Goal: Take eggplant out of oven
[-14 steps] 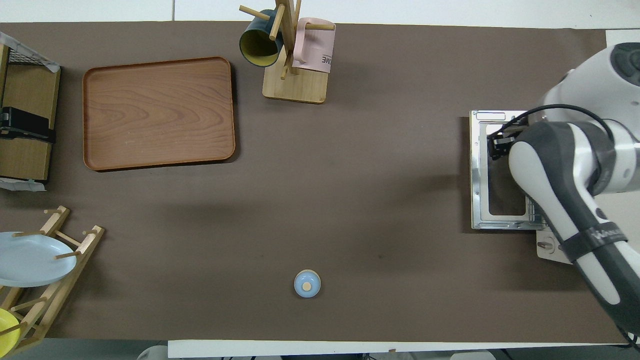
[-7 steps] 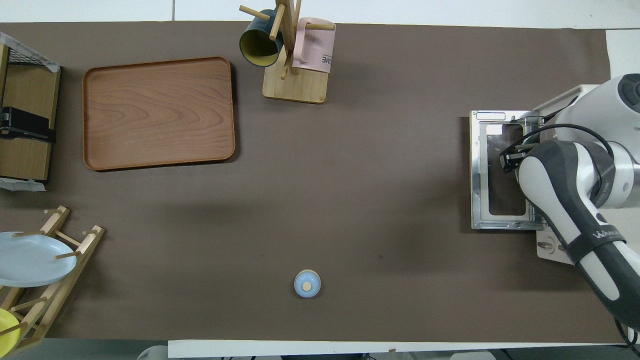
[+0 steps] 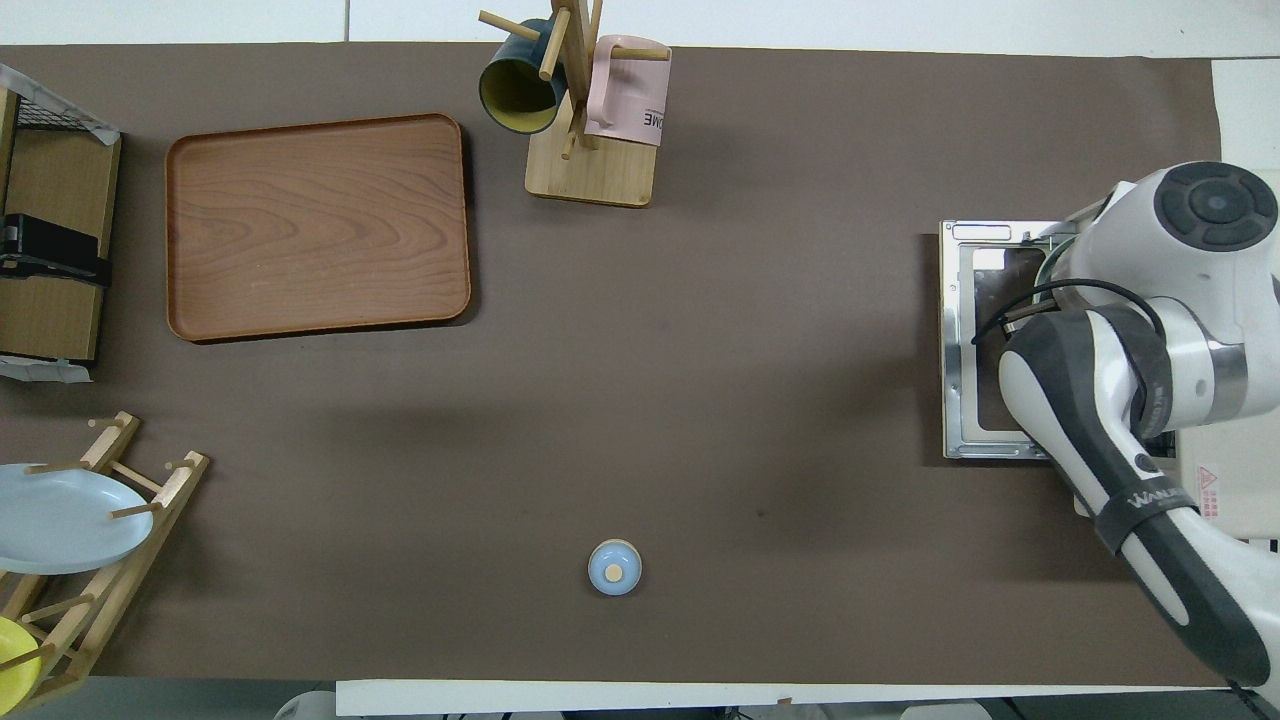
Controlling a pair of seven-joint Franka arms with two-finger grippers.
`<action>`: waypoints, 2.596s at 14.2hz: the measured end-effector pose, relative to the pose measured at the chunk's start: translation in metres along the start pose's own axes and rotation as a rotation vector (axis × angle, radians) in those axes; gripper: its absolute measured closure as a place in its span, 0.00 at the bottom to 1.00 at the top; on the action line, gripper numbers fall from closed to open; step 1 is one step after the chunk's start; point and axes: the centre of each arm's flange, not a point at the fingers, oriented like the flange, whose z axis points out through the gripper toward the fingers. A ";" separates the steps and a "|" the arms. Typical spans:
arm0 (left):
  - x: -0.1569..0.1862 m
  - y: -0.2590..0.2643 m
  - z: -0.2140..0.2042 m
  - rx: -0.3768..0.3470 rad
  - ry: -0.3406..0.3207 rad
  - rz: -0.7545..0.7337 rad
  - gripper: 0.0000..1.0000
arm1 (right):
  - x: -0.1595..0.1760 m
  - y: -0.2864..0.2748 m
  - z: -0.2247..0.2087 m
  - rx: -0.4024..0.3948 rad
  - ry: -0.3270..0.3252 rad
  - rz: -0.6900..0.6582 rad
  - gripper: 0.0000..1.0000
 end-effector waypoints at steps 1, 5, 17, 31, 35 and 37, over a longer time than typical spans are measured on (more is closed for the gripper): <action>0.000 0.000 0.000 0.001 -0.001 0.000 0.00 | 0.008 -0.026 -0.014 -0.010 0.000 0.003 0.97; 0.000 -0.011 0.001 0.001 -0.003 -0.020 0.00 | 0.047 -0.208 -0.087 -0.059 0.030 0.116 0.97; -0.018 -0.033 0.044 -0.009 -0.015 -0.099 0.00 | 0.117 -0.487 -0.085 0.133 0.155 0.443 0.73; -0.062 0.433 0.288 -0.087 0.148 -0.179 0.06 | 0.045 -0.054 0.057 0.073 0.004 0.235 0.99; -0.047 0.431 0.301 -0.051 0.138 -0.191 0.52 | 0.041 -0.060 0.060 0.056 0.012 0.185 0.99; -0.031 0.423 0.282 -0.015 0.132 -0.208 0.59 | 0.042 -0.061 0.050 0.028 -0.010 0.120 0.99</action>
